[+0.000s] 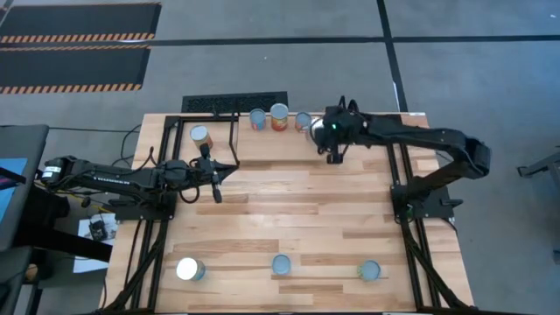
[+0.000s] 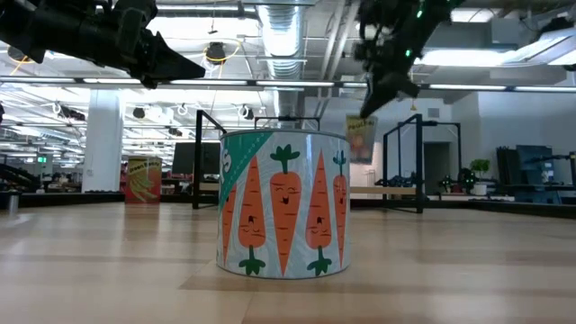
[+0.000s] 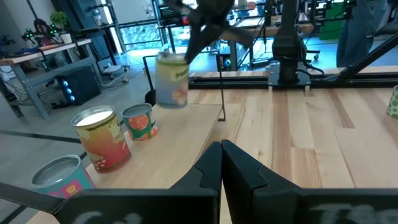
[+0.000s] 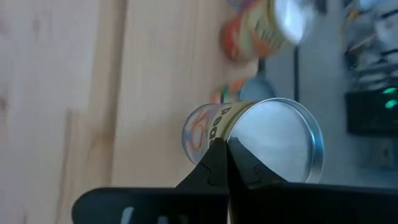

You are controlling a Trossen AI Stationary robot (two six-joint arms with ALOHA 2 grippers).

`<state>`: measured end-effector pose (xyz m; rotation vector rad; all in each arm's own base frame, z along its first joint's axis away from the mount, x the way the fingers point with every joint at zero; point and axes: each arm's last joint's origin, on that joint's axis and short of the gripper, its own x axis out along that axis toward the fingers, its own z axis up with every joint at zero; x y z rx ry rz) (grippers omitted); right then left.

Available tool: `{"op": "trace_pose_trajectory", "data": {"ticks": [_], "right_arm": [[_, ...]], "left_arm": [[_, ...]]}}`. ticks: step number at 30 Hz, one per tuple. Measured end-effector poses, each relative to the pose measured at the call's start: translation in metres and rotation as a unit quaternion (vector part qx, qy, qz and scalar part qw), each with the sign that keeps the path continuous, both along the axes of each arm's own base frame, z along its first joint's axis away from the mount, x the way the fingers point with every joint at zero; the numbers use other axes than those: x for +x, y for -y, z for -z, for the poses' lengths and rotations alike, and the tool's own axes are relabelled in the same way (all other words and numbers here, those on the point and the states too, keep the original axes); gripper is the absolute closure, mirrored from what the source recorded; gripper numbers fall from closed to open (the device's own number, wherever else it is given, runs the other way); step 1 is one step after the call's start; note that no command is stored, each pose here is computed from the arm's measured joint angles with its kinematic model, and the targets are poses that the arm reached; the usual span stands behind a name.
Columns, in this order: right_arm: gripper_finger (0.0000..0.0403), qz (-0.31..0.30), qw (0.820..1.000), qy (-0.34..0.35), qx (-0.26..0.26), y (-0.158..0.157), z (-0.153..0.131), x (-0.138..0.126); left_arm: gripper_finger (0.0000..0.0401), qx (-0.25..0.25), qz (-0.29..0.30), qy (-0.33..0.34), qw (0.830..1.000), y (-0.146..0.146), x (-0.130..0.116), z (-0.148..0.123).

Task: Pick and place cans onto a shelf
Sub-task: Put the right light blue can on the shelf

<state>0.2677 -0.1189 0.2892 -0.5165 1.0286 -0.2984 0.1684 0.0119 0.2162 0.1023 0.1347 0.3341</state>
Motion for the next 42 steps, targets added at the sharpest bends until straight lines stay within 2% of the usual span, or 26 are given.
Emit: {"op": "trace_pose_trajectory", "data": {"ticks": [3,9,17,30,42], "right_arm": [[0.0399,0.011,0.999,-0.033,0.012,0.017,0.009,0.002],[0.0399,0.020,0.998,-0.054,0.018,0.038,0.012,0.014],[0.0399,0.054,0.993,-0.090,0.045,0.059,0.025,0.014],[0.0395,0.115,0.990,-0.065,0.059,0.074,0.025,0.010],[0.0346,0.139,0.987,-0.050,0.062,0.080,0.025,0.008]], "left_arm": [[0.0401,0.000,0.000,0.000,1.000,0.000,0.000,0.000],[0.0401,0.000,0.000,0.000,1.000,0.000,0.000,0.000],[0.0401,-0.001,0.003,0.000,1.000,0.000,0.000,0.000],[0.0401,-0.001,0.002,-0.001,1.000,0.000,0.000,0.000],[0.0401,-0.001,0.002,0.000,1.000,0.000,0.000,0.000]]}}
